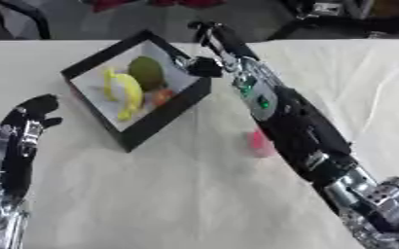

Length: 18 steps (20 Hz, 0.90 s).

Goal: Pick up objects on the table and place them in the box.

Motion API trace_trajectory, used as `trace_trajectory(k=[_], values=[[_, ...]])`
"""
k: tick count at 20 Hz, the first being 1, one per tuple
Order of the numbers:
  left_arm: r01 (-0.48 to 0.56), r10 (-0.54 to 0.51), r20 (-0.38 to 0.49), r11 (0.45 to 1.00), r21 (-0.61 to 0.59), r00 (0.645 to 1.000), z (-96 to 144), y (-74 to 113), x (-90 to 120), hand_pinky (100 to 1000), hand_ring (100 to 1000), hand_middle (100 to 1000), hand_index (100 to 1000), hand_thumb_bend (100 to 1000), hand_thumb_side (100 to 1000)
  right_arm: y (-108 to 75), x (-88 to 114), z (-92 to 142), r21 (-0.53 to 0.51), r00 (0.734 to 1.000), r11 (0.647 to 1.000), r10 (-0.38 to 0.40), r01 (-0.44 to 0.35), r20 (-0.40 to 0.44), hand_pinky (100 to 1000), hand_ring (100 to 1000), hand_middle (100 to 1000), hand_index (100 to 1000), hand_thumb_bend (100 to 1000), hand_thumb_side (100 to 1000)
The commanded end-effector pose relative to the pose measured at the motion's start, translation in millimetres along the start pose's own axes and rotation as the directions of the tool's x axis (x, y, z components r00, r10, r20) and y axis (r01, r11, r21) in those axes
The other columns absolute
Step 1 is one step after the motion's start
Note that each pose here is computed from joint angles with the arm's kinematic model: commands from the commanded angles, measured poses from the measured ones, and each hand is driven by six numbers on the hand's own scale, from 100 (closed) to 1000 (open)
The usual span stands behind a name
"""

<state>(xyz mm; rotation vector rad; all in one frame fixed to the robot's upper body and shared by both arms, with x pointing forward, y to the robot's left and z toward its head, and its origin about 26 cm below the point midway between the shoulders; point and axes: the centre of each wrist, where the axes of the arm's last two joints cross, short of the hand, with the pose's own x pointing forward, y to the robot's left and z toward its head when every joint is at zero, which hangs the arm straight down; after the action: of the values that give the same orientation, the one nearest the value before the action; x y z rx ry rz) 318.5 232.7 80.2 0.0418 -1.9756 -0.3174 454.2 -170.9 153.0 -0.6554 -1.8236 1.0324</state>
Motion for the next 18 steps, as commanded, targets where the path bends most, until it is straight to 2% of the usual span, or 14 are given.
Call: trace_trajectory(k=[1, 5, 8, 12, 13, 18], values=[[0.046, -0.046, 0.001, 0.999, 0.027, 0.999, 1.8, 13.3, 2.2, 781, 838, 763, 799, 168, 757, -39.0, 5.8, 16.1, -0.009, 0.996, 0.999, -0.046, 0.047, 0.074, 748, 698, 668, 893, 308, 644], [0.071, -0.070, -0.029, 0.996, 0.050, 0.997, 9.1, 21.0, -2.7, 781, 837, 763, 799, 167, 758, -50.7, -6.1, 57.0, 0.048, 0.991, 0.993, -0.113, 0.110, 0.075, 748, 702, 671, 878, 245, 621], [0.088, -0.084, -0.049, 0.994, 0.064, 0.995, 14.5, 25.6, -6.1, 781, 837, 763, 799, 167, 758, -47.3, -10.4, 82.3, 0.082, 0.985, 0.984, -0.163, 0.158, 0.062, 744, 704, 670, 857, 219, 620], [0.097, -0.093, -0.058, 0.993, 0.072, 0.994, 17.4, 28.1, -7.5, 781, 837, 763, 799, 167, 758, -43.3, -12.3, 95.8, 0.099, 0.975, 0.973, -0.214, 0.208, 0.052, 744, 703, 670, 855, 217, 620], [0.099, -0.094, -0.061, 0.992, 0.076, 0.994, 18.0, 28.9, -7.9, 781, 837, 763, 799, 166, 758, -40.5, -13.0, 96.9, 0.109, 0.973, 0.970, -0.224, 0.218, 0.045, 747, 713, 678, 830, 203, 624], [0.099, -0.093, -0.074, 0.992, 0.082, 0.993, 21.4, 28.9, -10.3, 781, 838, 764, 799, 165, 760, -13.8, -28.4, 124.0, 0.211, 0.965, 0.944, -0.261, 0.253, 0.013, 755, 727, 693, 830, 182, 618]])
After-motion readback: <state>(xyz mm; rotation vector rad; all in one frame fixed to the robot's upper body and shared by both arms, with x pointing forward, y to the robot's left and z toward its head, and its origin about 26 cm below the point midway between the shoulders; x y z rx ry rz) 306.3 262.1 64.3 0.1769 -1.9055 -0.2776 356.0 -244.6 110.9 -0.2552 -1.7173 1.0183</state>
